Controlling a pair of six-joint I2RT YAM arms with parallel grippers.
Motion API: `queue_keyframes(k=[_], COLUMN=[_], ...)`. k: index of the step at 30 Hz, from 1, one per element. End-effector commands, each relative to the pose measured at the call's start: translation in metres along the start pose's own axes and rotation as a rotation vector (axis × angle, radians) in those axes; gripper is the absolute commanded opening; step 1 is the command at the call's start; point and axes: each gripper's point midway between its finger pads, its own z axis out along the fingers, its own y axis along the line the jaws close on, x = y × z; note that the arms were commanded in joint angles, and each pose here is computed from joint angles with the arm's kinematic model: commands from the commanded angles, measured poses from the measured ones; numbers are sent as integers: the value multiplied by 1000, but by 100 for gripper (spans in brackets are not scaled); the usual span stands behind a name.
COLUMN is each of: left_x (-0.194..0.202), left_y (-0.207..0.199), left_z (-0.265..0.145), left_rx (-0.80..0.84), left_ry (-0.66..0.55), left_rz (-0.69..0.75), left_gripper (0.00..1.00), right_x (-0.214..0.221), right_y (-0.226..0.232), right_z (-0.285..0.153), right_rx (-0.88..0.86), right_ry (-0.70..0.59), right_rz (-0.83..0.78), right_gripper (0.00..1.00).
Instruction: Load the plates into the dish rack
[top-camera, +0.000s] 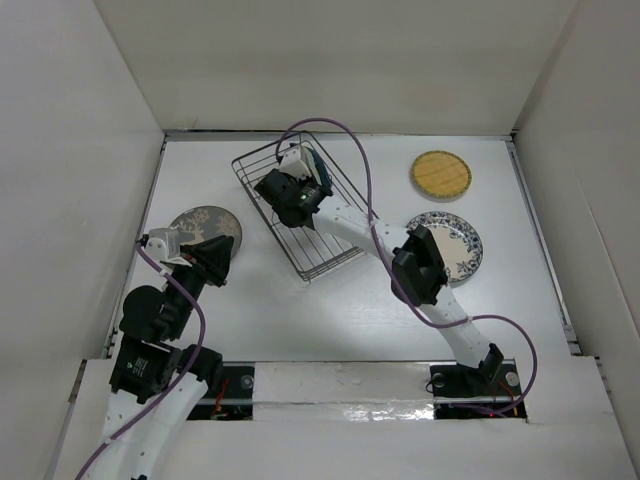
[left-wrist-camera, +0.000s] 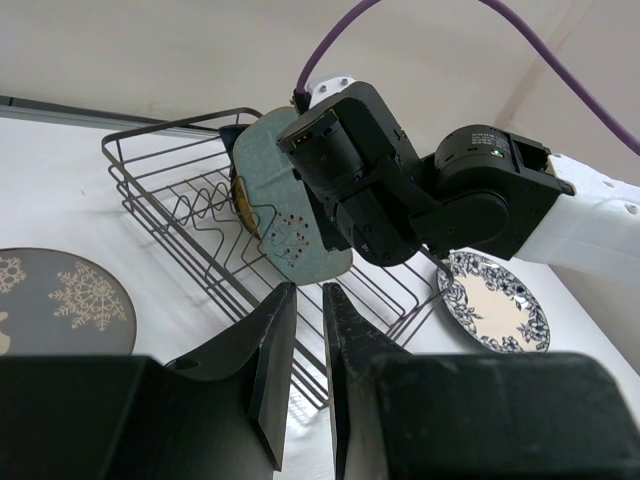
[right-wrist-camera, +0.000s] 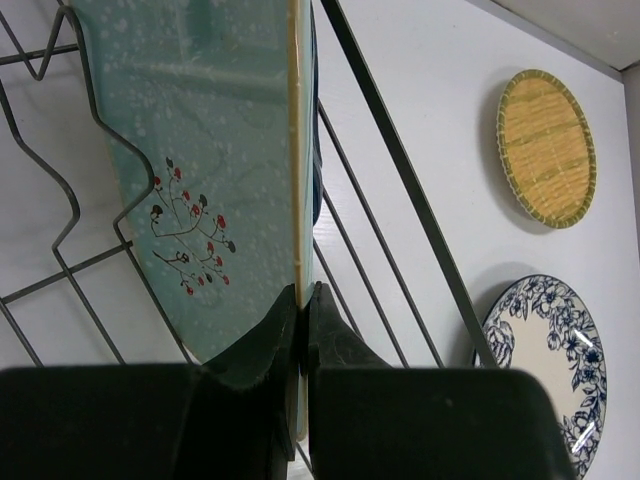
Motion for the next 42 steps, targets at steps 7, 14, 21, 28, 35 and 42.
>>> queue_keyframes(k=[7,14,21,28,35,42], left_x=[-13,-11,-11,-9,-9,-8], left_y=[-6,-5,-4,-4,-6,-6], left_z=[0,1,2,4,4,4], left_rx=[27,23,17,16,28,28], left_ry=[-50,-44,-42,-31,-30,-28], left_rz=[4,3,0,0,0,-1], left_gripper=[15,15,15,15,15,15], right_x=[-79,-102,-138,-144,-83,-57], right_y=[-20,-22,-37,-86,-100,-51], right_z=[-24,-23,-39,-85,-107,-76], right_rx=[-6,26,10,-134,-411,-522], right_ry=[-184,-264,-343,-373,-355,-208], right_rz=[78,37,85,269,372,174], right_gripper=[7,26,49,36,7,60])
